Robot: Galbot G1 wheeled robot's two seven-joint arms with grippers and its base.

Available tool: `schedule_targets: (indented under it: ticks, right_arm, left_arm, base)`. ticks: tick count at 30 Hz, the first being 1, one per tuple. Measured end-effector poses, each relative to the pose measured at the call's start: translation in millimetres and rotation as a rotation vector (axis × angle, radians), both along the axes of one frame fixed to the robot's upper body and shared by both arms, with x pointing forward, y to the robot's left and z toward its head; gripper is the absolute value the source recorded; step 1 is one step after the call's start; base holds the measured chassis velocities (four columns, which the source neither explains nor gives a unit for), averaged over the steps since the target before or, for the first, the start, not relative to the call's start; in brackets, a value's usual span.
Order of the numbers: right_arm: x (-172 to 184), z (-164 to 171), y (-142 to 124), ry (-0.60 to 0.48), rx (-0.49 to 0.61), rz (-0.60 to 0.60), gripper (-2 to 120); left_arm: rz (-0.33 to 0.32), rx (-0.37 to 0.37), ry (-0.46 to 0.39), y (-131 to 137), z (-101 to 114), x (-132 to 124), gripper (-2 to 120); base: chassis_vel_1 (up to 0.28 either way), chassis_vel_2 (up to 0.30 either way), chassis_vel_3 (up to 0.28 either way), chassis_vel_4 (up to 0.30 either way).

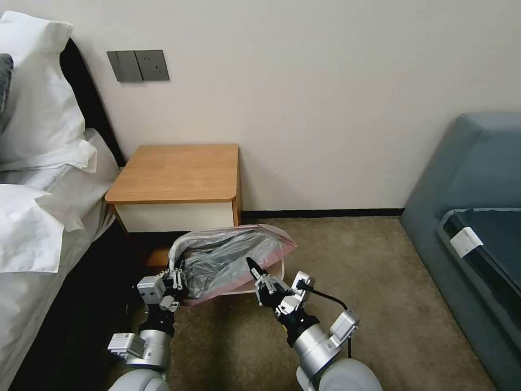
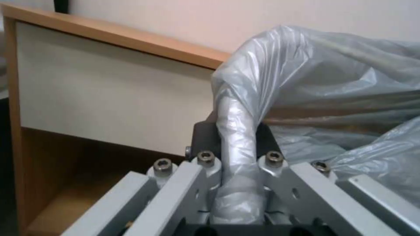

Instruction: Pick up the garbage bag from the table and place it over the trash can.

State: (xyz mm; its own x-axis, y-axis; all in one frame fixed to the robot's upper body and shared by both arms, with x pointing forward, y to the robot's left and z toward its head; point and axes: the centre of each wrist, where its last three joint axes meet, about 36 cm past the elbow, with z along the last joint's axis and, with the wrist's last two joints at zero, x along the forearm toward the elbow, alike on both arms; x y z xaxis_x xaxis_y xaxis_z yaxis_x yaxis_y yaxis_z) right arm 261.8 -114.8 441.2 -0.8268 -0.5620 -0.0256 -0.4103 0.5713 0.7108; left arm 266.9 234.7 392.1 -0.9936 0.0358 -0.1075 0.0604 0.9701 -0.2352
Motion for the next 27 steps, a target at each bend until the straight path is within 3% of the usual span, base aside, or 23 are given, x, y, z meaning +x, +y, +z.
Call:
schedule_targets:
  ticks: [27]
  right_arm:
    - [-44.4,12.4,-16.7,-0.007,-0.069,-0.04,0]
  left_arm:
    - [0.066,-0.061,0.042,3.2,9.4,7.7,3]
  base:
    - [0.0,0.0,0.0,0.0]
